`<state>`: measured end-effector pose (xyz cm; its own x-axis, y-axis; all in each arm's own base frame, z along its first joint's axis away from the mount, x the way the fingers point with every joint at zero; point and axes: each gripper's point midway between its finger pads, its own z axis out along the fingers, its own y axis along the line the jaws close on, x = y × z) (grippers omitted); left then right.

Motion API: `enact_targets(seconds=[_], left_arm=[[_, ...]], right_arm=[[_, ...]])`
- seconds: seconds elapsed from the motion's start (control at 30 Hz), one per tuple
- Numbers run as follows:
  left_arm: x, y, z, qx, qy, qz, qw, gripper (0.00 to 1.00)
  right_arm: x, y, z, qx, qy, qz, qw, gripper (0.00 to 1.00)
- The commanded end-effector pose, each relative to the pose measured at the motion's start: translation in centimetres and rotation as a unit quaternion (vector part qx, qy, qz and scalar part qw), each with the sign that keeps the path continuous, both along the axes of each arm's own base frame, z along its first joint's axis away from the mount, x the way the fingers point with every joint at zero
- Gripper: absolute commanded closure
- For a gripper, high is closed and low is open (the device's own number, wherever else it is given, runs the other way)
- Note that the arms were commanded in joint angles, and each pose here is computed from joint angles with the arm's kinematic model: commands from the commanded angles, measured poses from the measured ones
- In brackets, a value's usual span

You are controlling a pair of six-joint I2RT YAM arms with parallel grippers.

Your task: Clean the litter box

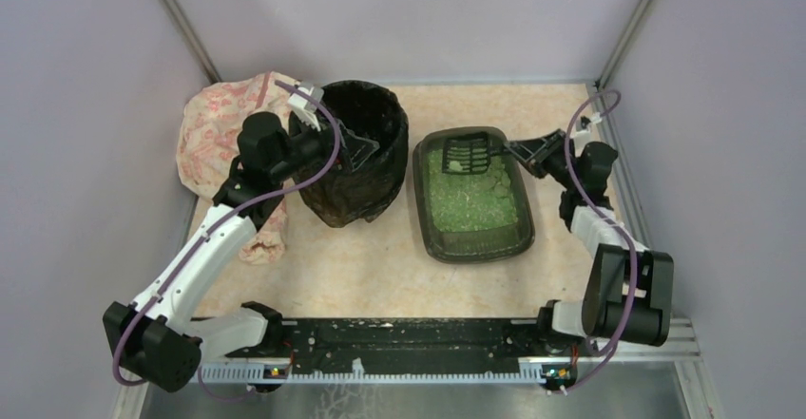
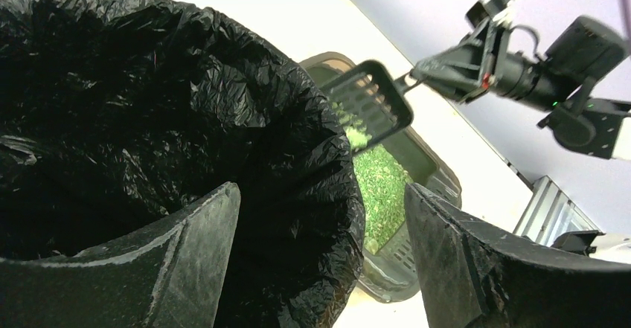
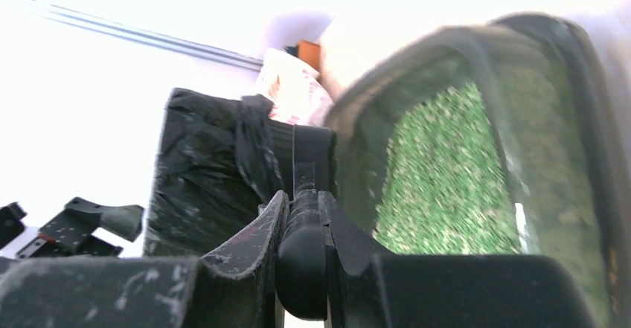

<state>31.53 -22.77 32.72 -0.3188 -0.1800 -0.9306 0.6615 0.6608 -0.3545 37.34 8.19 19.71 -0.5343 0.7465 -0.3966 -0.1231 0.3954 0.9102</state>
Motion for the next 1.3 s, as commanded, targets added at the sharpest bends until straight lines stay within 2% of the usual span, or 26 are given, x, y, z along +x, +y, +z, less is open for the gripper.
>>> enact_targets(seconds=[0.0,0.33,0.5,0.67,0.77,0.83,0.93,1.0,1.13,1.27], left_arm=[[0.0,0.3,0.8,-0.004,0.004,0.006,1.000,0.14],[-0.6,0.6,2.1,-0.020,-0.007,0.001,1.000,0.14],[-0.9,0.7,2.4,-0.025,-0.011,-0.004,1.000,0.14],[-1.2,0.8,2.7,-0.026,-0.018,-0.004,0.999,0.14],[-1.8,0.8,3.5,-0.031,-0.035,-0.015,0.999,0.15],[-2.8,0.8,4.8,-0.044,-0.065,-0.028,0.997,0.15],[-4.1,1.2,6.1,-0.061,-0.107,-0.033,0.992,0.15],[-4.4,1.5,6.4,-0.063,-0.121,-0.031,0.990,0.15],[-4.2,1.5,6.2,-0.059,-0.122,-0.029,0.990,0.15],[-3.9,1.6,5.9,-0.058,-0.118,-0.027,0.991,0.15]], right_arm=[[0.9,0.5,8.2,-0.011,-0.092,-0.003,0.996,1.00],[2.7,4.6,17.4,-0.004,-0.159,0.022,0.987,1.00],[2.9,10.1,21.2,0.007,-0.193,0.066,0.979,1.00],[3.2,15.5,22.6,-0.010,-0.213,0.111,0.971,1.00],[3.8,18.8,21.3,-0.060,-0.214,0.126,0.967,1.00],[4.6,20.3,18.7,-0.137,-0.191,0.107,0.966,1.00],[4.5,23.1,17.2,-0.223,-0.208,0.103,0.947,1.00],[4.3,24.6,17.2,-0.248,-0.227,0.103,0.936,1.00],[3.1,27.5,18.3,-0.304,-0.283,0.104,0.904,1.00],[1.2,30.3,19.7,-0.377,-0.343,0.088,0.856,1.00]])
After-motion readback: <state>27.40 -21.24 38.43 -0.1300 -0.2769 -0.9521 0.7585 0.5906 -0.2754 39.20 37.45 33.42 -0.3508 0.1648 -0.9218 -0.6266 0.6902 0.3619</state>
